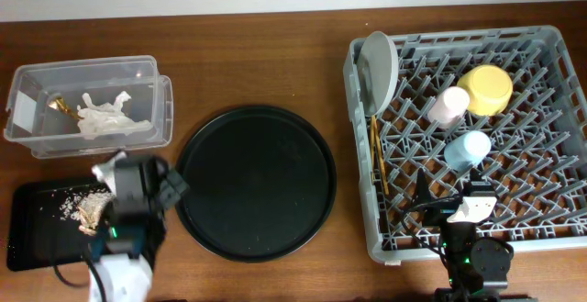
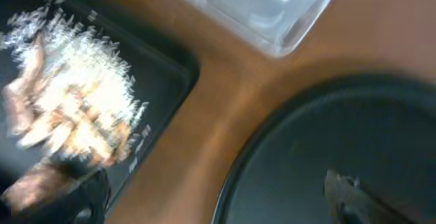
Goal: Sort waste into correct bins and load items into the dishwasher rack
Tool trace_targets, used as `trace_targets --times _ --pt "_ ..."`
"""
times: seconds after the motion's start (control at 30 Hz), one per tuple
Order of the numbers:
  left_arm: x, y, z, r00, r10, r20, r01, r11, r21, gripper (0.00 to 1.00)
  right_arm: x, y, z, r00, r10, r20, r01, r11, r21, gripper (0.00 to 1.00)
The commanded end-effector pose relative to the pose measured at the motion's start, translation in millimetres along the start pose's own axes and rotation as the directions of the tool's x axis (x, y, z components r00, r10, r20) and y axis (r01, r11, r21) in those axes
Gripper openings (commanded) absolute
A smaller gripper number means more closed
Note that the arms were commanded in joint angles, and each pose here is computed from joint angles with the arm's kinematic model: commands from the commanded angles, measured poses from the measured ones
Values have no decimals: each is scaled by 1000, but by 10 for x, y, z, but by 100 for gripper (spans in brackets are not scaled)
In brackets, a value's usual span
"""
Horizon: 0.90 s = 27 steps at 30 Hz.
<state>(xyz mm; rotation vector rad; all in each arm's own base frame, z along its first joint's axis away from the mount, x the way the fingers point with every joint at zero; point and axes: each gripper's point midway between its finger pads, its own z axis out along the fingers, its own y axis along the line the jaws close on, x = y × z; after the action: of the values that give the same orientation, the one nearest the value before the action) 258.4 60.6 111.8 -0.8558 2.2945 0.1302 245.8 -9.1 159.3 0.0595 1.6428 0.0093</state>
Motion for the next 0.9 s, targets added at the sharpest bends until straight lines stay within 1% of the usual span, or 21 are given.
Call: trace_targets --times 0.0,0.07,0.17,0.3,0.33,0.37,0.4,0.47,0.5,0.53,0.57,0.63,0.7,0.87 --pt "185 61 49 992 -34 118 23 995 97 100 30 -40 2 1000 -7 -3 7 1000 20 98" --pt "288 116 76 985 -56 164 35 991 131 100 30 -40 2 1000 -7 -3 7 1000 20 98" --pt "453 181 110 981 -68 182 39 986 162 100 31 -41 2 1000 -7 -4 7 1000 20 98" --pt "338 112 24 946 -131 297 52 964 260 100 31 -40 2 1000 -7 -4 7 1000 20 99" --pt "312 107 -2 936 -124 328 33 963 269 100 31 -40 2 1000 -7 -4 7 1000 20 98" --pt "302 96 -19 932 -104 348 5 962 274 100 31 -41 2 1000 -7 -4 7 1000 20 98" --pt "298 71 -40 925 -55 377 -54 960 274 100 30 -41 2 1000 -7 -3 7 1000 20 98" --pt "254 -59 -126 888 78 453 -224 934 278 100 31 -41 2 1000 -7 -4 7 1000 20 98" --pt "243 -172 -185 846 164 507 -340 898 279 100 30 -40 2 1000 -7 -3 7 1000 20 98" --pt "229 -248 -227 808 211 550 -413 869 272 100 31 -40 2 1000 -7 -4 7 1000 20 98" --pt "226 -289 -250 784 234 575 -450 853 266 100 30 -41 2 1000 -7 -3 7 1000 20 98" --pt "238 -343 -277 750 260 609 -495 830 255 100 31 -40 2 1000 -7 -4 7 1000 20 98" --pt "232 -370 -321 729 260 634 -513 820 254 100 30 -40 2 1000 -7 -3 7 1000 20 98" --pt "76 -369 -531 675 198 711 -504 828 248 100 31 -40 2 1000 -7 -4 7 1000 20 98"
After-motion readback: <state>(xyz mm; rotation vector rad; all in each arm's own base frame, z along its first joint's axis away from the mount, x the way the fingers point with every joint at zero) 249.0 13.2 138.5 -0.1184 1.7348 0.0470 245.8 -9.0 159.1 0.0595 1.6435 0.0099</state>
